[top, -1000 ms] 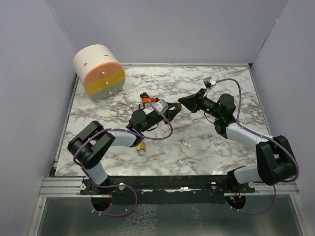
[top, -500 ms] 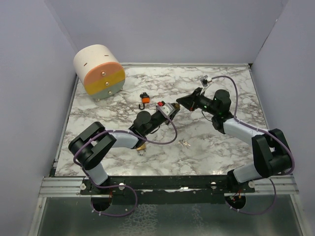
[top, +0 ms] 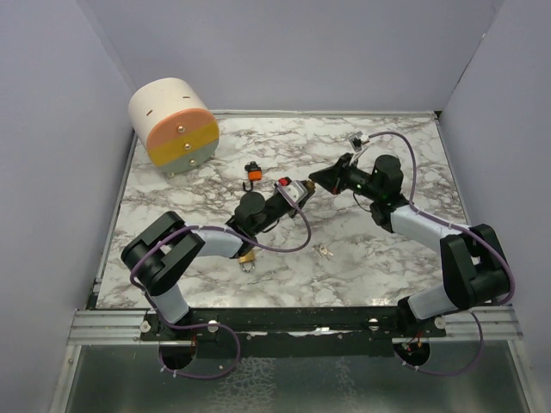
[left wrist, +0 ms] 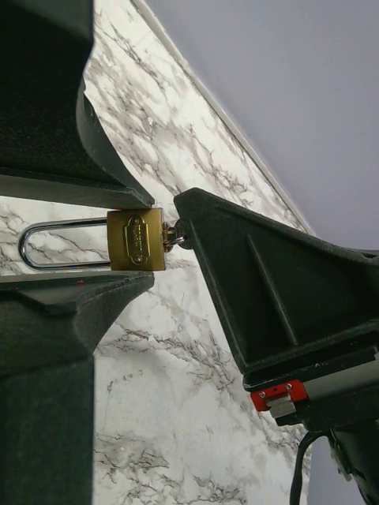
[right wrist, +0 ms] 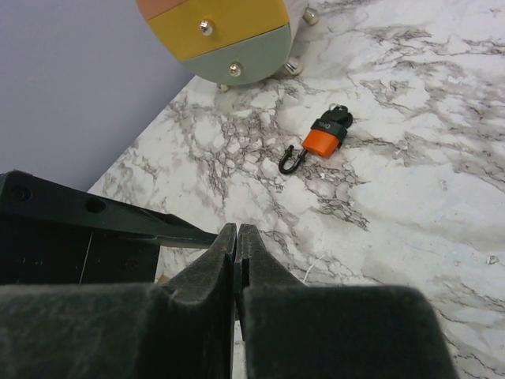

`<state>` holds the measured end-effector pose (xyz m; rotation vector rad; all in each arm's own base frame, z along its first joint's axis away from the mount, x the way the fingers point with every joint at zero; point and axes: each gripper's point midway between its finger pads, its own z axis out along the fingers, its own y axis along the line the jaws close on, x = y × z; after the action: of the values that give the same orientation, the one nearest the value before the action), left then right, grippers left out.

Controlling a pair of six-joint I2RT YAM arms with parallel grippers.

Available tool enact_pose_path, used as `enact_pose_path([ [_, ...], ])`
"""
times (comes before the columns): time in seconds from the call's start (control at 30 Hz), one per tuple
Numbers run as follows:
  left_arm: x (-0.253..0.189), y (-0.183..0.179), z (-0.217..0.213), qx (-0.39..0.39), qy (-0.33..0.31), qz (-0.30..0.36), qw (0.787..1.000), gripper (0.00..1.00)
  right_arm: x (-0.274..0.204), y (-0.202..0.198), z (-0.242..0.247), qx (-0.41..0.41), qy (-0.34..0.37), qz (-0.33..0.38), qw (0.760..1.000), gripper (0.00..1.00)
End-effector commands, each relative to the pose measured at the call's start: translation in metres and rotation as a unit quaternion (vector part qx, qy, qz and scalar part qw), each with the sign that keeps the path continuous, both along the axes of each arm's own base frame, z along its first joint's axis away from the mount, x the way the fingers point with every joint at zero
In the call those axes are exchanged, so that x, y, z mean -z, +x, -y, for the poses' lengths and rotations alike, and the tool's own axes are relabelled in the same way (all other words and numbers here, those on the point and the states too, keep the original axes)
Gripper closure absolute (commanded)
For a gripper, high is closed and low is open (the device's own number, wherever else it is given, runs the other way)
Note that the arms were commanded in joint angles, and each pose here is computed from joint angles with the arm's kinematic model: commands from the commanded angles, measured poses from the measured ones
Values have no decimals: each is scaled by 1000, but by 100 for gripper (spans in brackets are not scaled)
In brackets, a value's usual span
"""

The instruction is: Unlock with the key

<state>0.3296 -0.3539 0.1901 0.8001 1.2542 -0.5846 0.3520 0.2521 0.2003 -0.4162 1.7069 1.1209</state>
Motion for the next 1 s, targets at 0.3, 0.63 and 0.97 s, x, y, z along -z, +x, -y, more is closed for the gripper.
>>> enact_pose_path([
  [0.3,-124,0,1,4,-119,147,982,100,13,-18,10,21,-7,-92,996,63],
  [0.63,-72,0,-2,-4,-78,77,994,100,-54,10,54,77,28,-27,996,56],
  [0.97,-44,-3,-1,1,-19,54,998,100,-61,5,54,62,31,-7,998,49],
])
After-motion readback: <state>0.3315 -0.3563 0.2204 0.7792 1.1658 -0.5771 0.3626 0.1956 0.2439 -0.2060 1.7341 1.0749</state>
